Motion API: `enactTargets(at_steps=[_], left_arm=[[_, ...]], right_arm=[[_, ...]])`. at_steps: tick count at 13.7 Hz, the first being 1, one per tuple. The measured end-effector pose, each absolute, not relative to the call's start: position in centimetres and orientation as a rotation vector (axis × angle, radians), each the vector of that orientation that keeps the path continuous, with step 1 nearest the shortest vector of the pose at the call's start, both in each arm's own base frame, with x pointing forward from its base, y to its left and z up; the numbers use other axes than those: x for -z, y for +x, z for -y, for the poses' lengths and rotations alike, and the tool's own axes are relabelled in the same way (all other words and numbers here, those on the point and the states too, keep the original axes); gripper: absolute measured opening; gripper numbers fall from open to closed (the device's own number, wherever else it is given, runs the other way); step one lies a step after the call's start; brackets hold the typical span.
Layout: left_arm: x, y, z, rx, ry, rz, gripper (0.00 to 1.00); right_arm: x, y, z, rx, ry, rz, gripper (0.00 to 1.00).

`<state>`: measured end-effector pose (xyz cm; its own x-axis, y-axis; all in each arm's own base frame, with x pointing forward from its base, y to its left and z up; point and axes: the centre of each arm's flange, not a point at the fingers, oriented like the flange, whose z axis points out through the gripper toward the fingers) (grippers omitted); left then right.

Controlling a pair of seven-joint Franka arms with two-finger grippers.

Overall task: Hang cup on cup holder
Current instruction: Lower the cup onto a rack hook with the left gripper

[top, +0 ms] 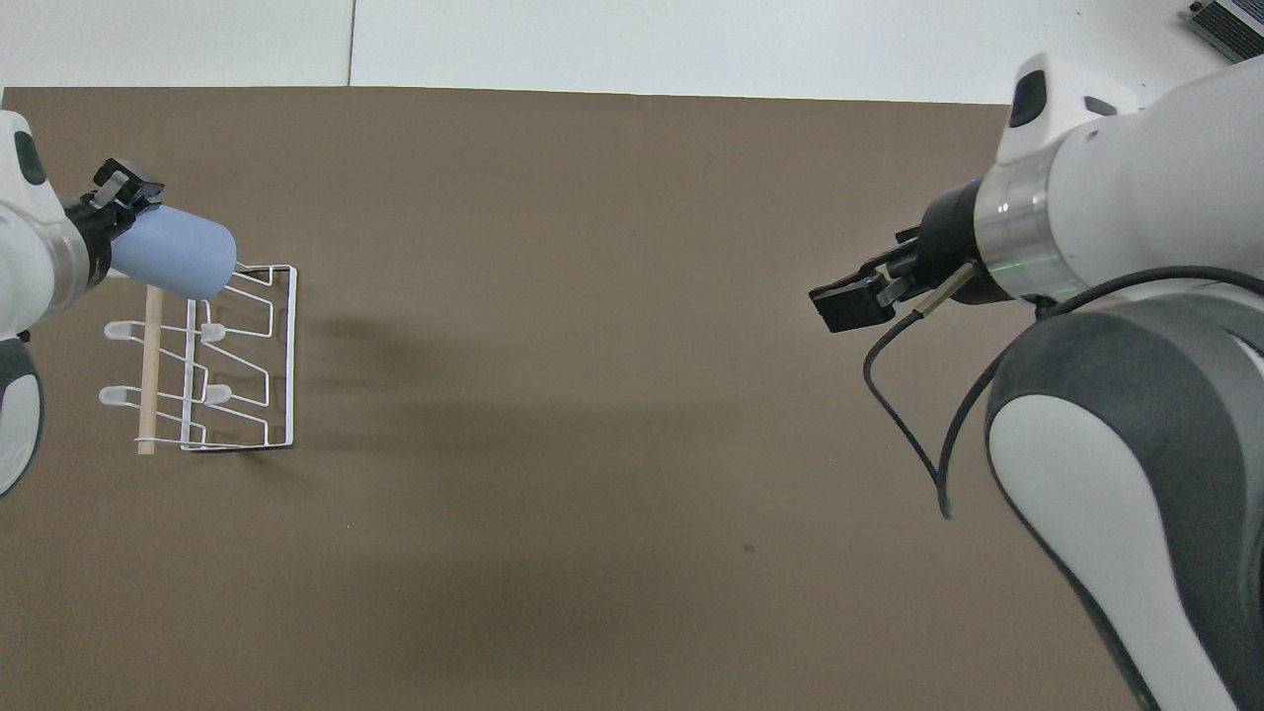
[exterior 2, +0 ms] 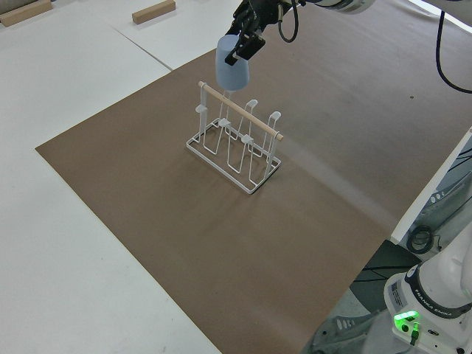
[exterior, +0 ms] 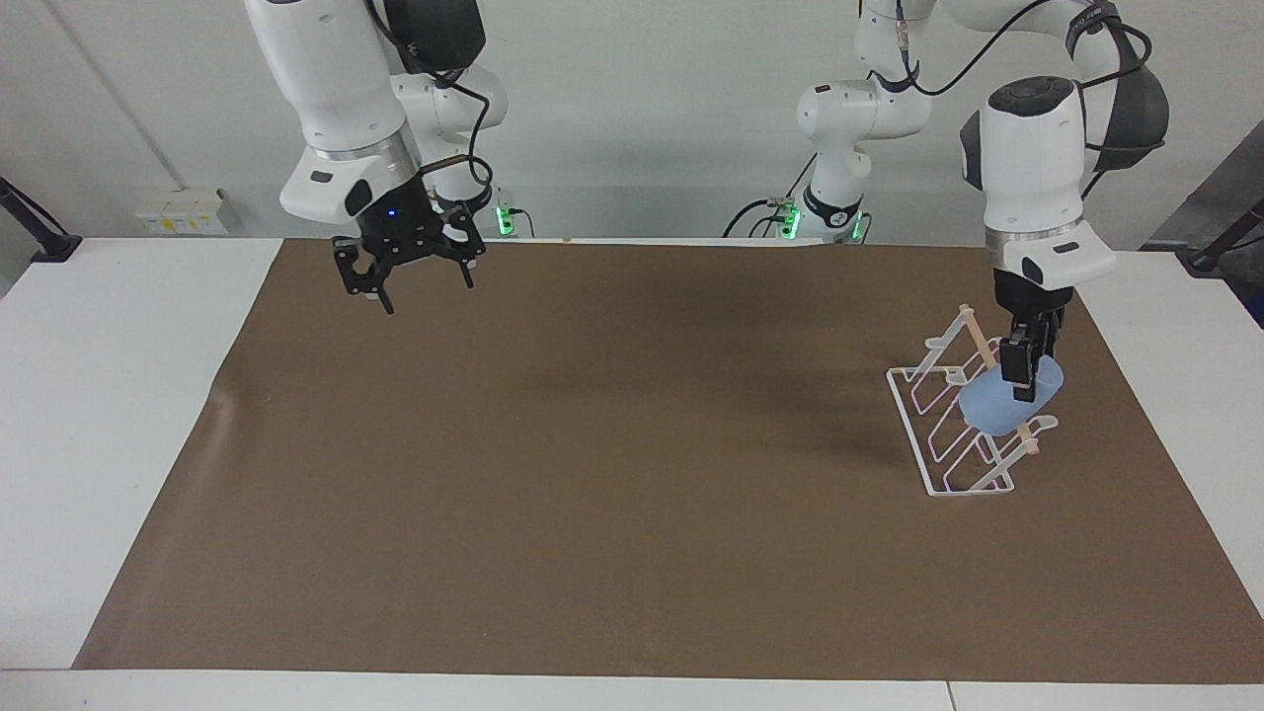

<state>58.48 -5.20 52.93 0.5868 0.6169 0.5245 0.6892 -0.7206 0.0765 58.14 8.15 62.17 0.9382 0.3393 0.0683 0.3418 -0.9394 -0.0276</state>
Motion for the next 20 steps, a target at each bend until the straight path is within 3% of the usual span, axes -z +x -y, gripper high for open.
enactTargets(at_steps=[5, 13, 20], left_arm=[[-51.4, 58.5, 5.9, 0.778, -2.677, 1.089, 0.72], [-49.0, 57.7, 6.4, 0.725, -2.683, 1.063, 0.72], [-45.5, 56.7, 6.7, 0.712, -2.717, 1.009, 0.72]], right_arm=[[-61.4, 58.2, -0.6, 0.014, -3.097, 0.282, 1.00], [-58.5, 57.8, -0.5, -0.046, -3.106, 0.114, 1.00], [-59.9, 57.0, 0.3, -0.029, -3.107, 0.038, 1.00]])
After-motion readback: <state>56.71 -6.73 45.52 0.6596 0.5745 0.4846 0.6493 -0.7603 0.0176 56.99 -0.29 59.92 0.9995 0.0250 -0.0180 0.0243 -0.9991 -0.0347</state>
